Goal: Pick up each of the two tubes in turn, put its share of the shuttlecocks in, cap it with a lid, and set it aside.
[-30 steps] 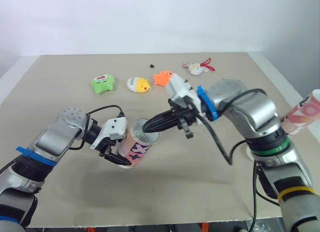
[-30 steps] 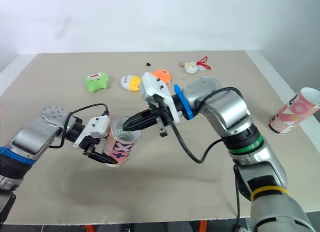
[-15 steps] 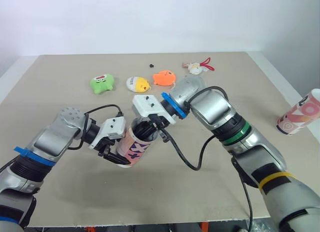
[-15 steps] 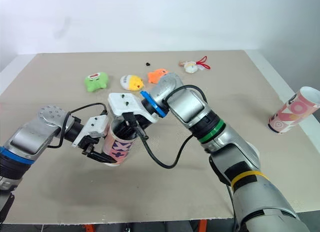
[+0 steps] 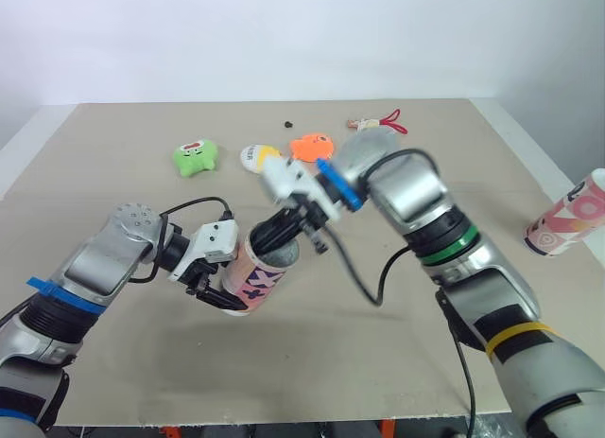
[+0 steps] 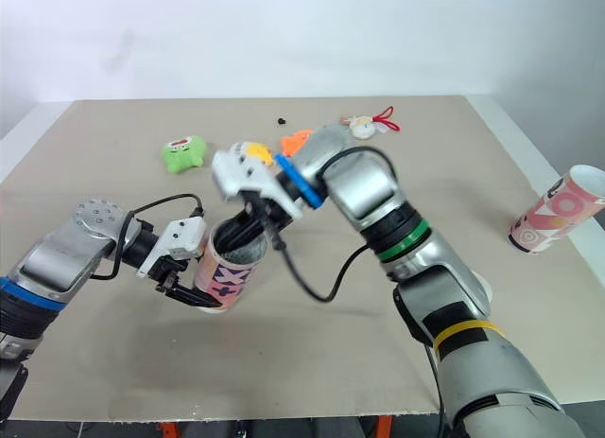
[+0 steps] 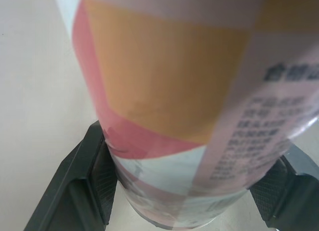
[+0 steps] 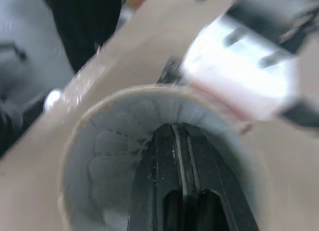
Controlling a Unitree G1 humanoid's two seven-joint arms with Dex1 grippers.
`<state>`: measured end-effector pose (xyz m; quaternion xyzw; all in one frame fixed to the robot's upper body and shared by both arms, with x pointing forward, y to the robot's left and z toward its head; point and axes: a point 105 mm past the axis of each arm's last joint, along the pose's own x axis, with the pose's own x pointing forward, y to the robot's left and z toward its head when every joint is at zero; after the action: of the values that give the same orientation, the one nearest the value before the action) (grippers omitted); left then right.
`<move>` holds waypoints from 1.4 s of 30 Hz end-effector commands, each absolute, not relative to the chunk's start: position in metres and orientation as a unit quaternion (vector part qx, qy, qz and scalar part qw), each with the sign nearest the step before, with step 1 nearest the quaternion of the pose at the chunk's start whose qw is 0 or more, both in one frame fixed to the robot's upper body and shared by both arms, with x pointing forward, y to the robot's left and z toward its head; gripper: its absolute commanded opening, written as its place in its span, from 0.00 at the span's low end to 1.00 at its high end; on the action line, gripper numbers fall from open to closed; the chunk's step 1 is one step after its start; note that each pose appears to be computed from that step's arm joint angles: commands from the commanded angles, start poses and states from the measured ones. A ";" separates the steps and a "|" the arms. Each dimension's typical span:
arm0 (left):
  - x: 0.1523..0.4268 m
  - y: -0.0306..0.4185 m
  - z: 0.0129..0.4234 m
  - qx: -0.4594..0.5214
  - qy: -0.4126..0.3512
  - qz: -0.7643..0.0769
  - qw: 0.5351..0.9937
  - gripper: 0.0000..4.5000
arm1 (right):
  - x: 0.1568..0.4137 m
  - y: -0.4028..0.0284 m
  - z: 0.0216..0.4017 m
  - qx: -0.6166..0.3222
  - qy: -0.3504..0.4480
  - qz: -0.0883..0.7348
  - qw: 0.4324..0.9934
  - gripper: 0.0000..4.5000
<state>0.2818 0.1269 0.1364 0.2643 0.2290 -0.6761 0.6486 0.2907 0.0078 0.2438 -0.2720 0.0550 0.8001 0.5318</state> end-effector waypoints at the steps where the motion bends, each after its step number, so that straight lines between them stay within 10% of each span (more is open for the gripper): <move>1: 0.281 0.126 0.140 0.267 0.220 -0.674 0.653 0.71 | 0.280 -0.012 0.270 -0.243 0.026 0.809 0.534 0.01; 18: 0.266 0.085 0.154 0.189 0.105 -0.731 0.647 0.71 | 0.275 -0.126 0.307 -0.206 -0.062 0.631 0.745 0.01; 36: 0.280 0.050 0.092 0.154 0.072 -0.736 0.656 0.71 | 0.300 -0.305 0.204 -0.275 0.220 0.357 0.865 0.01; 42: 0.281 0.051 0.083 0.179 0.060 -0.725 0.662 0.71 | 0.298 -0.330 0.176 -0.260 0.270 0.340 0.863 0.52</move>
<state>0.2771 0.0465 0.0966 0.1603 0.0393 -0.7425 0.6492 0.2990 -0.3262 0.1698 -0.2464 0.2736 0.3420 0.8646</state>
